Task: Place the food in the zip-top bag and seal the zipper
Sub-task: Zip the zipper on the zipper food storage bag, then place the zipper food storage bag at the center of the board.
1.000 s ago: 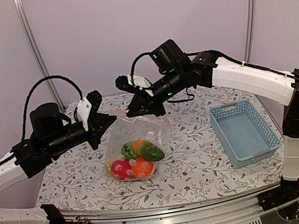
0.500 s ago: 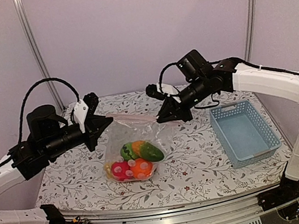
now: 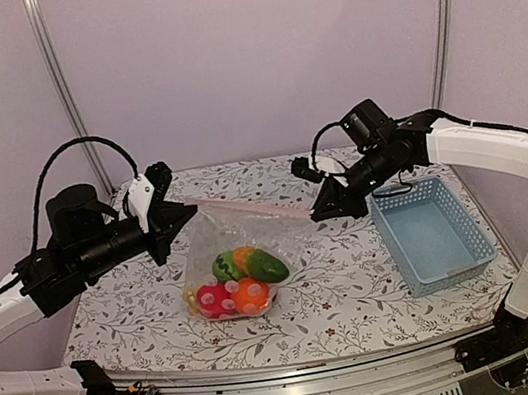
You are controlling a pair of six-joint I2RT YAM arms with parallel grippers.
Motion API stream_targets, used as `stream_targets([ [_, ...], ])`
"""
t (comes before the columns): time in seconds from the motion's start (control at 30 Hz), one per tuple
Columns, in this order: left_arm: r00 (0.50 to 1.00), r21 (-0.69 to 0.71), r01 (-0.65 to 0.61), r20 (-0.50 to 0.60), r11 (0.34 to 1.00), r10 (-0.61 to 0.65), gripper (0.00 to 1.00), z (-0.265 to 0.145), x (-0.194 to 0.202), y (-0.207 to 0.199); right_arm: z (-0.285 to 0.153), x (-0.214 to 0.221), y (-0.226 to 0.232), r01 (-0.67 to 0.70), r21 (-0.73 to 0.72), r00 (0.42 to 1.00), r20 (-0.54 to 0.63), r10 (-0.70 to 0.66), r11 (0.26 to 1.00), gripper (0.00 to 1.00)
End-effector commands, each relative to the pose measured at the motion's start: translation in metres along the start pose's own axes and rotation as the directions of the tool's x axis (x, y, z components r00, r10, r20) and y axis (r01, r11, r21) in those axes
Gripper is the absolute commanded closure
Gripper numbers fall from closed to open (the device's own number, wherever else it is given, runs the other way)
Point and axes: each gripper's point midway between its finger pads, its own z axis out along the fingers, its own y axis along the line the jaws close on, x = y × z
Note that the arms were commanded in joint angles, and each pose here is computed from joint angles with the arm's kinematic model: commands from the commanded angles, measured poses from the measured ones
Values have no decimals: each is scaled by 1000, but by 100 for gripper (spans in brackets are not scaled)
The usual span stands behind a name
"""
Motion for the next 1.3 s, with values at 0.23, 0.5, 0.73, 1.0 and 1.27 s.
stream_targets([
  [0.23,998,-67,21,65,998,-17,100,-3,-16,19,-10,35,-1,-91,7,992,-91,91,996,85],
  [0.5,998,-113,40,42,993,-35,100,40,-18,36,-54,-3,-19,-77,77,997,33,74,994,44],
  [0.73,996,-252,-82,19,964,90,100,90,-57,109,-104,18,-64,-254,149,961,152,231,956,41],
  [1.0,990,-18,-95,105,995,97,100,109,-65,75,-125,34,-48,-256,213,957,192,217,943,40],
  [1.27,993,355,67,-112,932,-29,100,123,52,-49,-124,43,-37,-254,220,956,203,211,942,40],
])
